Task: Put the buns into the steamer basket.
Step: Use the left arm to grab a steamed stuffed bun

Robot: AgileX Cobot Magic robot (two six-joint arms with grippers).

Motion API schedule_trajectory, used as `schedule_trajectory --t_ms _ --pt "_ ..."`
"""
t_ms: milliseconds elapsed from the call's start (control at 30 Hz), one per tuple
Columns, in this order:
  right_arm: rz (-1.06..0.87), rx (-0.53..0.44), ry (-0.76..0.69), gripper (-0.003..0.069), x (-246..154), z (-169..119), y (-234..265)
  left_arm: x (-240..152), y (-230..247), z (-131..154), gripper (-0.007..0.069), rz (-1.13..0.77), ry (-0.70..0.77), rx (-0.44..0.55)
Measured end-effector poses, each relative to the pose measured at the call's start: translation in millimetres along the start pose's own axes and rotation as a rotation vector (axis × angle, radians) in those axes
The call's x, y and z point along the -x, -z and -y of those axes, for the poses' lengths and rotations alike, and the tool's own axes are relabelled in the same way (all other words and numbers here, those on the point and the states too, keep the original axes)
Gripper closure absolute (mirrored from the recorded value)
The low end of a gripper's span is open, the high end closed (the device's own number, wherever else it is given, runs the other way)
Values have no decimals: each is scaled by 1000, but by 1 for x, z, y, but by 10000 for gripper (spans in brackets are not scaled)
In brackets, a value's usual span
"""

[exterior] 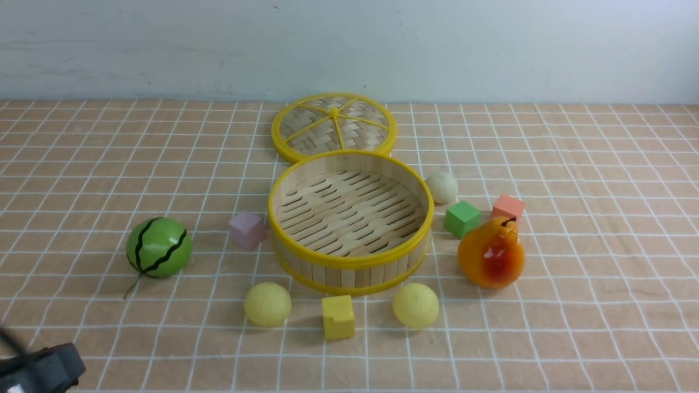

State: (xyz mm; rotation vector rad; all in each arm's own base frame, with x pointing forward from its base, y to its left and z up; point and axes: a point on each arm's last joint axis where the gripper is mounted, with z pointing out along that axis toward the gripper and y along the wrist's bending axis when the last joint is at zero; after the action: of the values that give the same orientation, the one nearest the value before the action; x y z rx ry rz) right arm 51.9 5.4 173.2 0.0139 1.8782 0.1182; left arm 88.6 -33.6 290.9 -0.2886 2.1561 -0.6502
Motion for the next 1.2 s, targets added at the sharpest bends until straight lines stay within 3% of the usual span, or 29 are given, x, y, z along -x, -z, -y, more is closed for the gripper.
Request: schedule_trajectory --t_ms 100,233,333,467,600,867,1067,1200 --pt "0 0 0 419 0 0 0 30 -20 8 638 -217 -94 128" --pt "0 0 0 419 0 0 0 59 -66 6 638 -378 -138 231" --pt "0 0 0 419 0 0 0 71 -101 11 638 -444 -184 235" --pt "0 0 0 419 0 0 0 62 -160 55 638 -593 -388 177" --pt "0 0 0 419 0 0 0 47 -202 78 638 -674 -520 216" --pt "0 0 0 419 0 0 0 47 -268 79 638 -707 -576 270" --pt "0 0 0 419 0 0 0 47 -282 79 566 -668 -622 239" --pt "0 0 0 419 0 0 0 46 -292 76 442 -637 -663 243"
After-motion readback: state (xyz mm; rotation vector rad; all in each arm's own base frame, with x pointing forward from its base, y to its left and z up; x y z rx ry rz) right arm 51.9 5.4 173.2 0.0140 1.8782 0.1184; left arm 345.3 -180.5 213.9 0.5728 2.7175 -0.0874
